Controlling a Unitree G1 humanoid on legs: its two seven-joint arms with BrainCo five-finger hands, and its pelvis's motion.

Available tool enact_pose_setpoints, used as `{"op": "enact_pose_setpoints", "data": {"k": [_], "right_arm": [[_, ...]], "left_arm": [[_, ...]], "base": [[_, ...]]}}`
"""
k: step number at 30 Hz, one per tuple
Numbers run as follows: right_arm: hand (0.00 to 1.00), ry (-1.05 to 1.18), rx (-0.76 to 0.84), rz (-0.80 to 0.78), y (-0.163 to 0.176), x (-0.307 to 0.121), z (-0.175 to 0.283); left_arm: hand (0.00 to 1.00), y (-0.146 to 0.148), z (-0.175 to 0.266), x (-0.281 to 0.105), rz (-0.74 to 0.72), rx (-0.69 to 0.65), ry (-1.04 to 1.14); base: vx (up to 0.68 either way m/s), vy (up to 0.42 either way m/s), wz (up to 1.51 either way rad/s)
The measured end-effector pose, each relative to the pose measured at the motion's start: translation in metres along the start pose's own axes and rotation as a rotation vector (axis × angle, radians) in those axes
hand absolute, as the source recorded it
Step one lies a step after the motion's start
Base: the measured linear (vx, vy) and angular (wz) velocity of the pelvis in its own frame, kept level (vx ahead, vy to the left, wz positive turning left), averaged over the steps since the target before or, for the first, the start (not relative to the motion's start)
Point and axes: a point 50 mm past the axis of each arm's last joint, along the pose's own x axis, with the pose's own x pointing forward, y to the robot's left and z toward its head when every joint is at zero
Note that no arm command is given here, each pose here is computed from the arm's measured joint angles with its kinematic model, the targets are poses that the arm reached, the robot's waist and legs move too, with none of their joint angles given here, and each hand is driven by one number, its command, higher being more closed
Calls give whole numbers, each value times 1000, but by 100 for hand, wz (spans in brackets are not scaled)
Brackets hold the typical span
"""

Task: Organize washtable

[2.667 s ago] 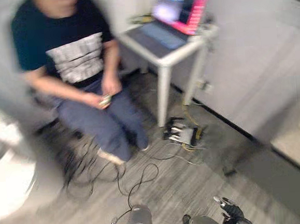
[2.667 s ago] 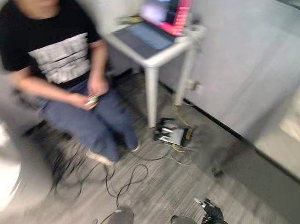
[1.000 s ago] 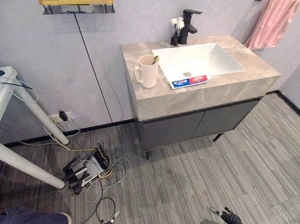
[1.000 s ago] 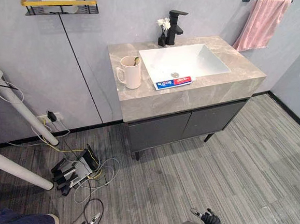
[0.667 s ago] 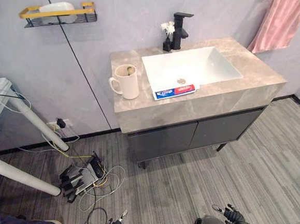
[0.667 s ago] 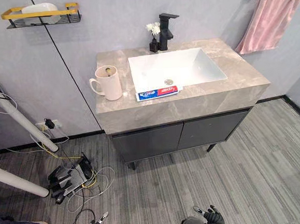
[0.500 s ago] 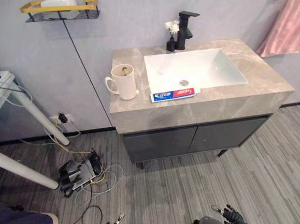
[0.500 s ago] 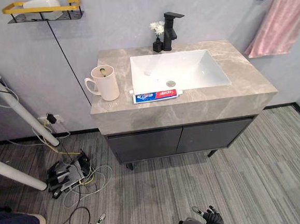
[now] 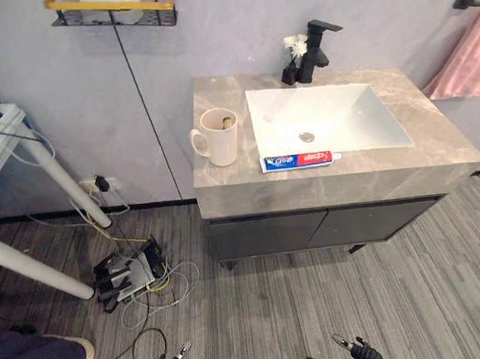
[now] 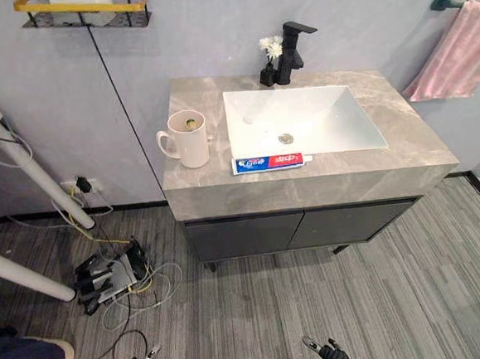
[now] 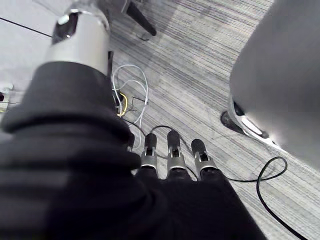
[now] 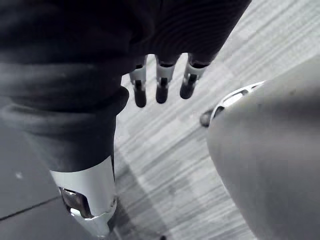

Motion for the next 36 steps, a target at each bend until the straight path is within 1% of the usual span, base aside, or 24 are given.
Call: {"op": "enact_pose_setpoints", "data": {"k": [2,8,15,16,22,32,36], "right_arm": [[0,-18,53,-20,-7,-3,-3],[0,-15,78,-69,-22,-8,-11],[0,16,79,-85,-28,-12,-21],[0,48,35,-94,-35,-13,-26],[0,48,33,-94,-34,-13,-26],[0,118,-166,-62,-28,-6,-23],[0,127,-204,-55,-27,-4,-21]], "left_arm": [[0,-7,2,0,-35,34,-12],[0,-10,-2,-2,-52,48,-16],[0,-9,-3,-3,-82,92,-19],[0,-6,-9,-4,-73,97,2],[0,-7,-9,-4,-74,96,3],[0,-4,-4,-2,-72,125,-9],[0,-5,4,0,-71,129,-27]], "base": [[-2,37,6],[0,3,2],[-4,5,1],[0,0,0],[0,0,3],[1,-9,10],[-54,-4,-34]]}}
